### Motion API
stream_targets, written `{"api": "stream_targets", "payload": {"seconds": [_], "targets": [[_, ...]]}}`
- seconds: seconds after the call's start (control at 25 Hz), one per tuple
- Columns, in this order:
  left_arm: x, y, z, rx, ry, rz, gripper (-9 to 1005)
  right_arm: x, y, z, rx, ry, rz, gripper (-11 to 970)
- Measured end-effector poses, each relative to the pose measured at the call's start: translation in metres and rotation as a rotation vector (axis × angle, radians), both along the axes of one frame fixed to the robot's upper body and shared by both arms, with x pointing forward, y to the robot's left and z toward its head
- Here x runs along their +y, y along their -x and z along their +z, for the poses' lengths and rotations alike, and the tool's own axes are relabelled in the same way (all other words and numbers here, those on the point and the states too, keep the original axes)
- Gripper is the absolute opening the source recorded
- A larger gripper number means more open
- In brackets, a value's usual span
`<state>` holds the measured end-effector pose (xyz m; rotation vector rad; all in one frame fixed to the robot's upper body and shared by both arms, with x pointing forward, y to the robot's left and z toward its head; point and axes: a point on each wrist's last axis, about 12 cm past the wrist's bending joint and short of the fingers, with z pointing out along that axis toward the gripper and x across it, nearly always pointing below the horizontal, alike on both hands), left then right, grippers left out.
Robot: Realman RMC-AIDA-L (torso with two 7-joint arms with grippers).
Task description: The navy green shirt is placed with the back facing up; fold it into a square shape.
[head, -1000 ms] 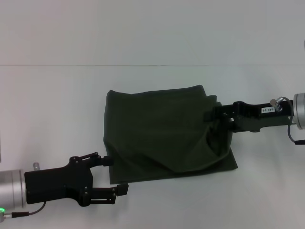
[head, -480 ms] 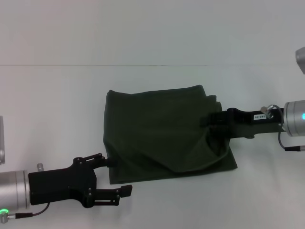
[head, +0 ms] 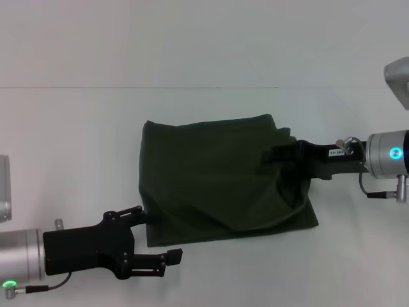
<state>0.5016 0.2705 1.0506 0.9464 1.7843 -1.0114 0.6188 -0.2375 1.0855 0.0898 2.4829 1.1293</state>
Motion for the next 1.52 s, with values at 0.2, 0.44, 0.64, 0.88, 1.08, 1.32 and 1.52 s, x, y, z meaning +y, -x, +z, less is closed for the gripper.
{"api": "stream_targets", "payload": {"seconds": [0.2, 0.44, 0.64, 0.88, 1.08, 1.32, 1.52], "targets": [[-0.003, 0.000, 0.000, 0.000, 0.006, -0.004, 921, 0.008, 0.001, -0.004, -0.019, 0.070, 0.057, 621], [-0.005, 0.000, 0.000, -0.001, 0.008, -0.005, 921, 0.012, 0.000, -0.003, -0.040, 0.076, 0.069, 409], [-0.004, 0.000, 0.000, 0.000, 0.010, -0.003, 921, 0.014, 0.000, 0.001, -0.047, 0.067, 0.087, 283], [-0.004, 0.000, 0.000, 0.000, 0.012, -0.001, 921, 0.015, 0.000, 0.005, -0.057, 0.060, 0.103, 156], [-0.005, -0.001, 0.000, 0.000, 0.013, 0.000, 922, 0.014, -0.003, 0.011, -0.087, 0.060, 0.100, 67], [-0.004, -0.001, -0.001, 0.001, 0.009, 0.004, 922, 0.016, -0.008, 0.025, -0.175, 0.019, 0.118, 15], [-0.004, 0.000, -0.002, 0.003, 0.006, 0.004, 921, 0.018, -0.016, 0.037, -0.252, 0.043, 0.135, 12]]}}
